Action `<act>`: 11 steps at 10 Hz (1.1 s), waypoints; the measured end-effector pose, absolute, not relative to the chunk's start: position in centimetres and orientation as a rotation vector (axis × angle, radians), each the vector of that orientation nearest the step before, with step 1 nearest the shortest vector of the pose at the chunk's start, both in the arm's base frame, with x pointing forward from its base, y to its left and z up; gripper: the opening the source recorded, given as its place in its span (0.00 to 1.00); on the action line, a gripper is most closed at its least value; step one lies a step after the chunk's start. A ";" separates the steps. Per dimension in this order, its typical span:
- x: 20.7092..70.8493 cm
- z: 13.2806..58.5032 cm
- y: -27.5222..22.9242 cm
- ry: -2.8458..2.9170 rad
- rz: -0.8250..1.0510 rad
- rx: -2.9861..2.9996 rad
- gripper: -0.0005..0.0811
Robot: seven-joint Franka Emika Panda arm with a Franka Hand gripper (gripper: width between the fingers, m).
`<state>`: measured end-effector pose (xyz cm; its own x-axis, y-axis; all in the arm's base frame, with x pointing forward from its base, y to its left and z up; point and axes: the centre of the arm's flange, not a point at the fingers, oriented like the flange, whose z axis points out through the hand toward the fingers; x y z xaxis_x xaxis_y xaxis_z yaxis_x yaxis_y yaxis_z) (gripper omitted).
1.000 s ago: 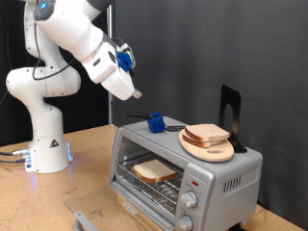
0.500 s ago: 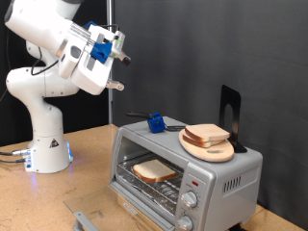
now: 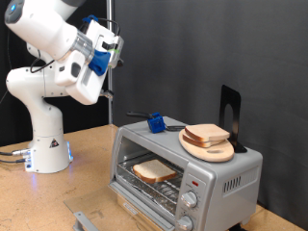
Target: Make a piece of toast with the oven
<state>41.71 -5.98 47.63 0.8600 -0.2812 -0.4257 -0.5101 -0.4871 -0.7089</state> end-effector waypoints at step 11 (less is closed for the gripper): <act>42.6 42.4 -13.7 0.825 0.407 -1.966 0.84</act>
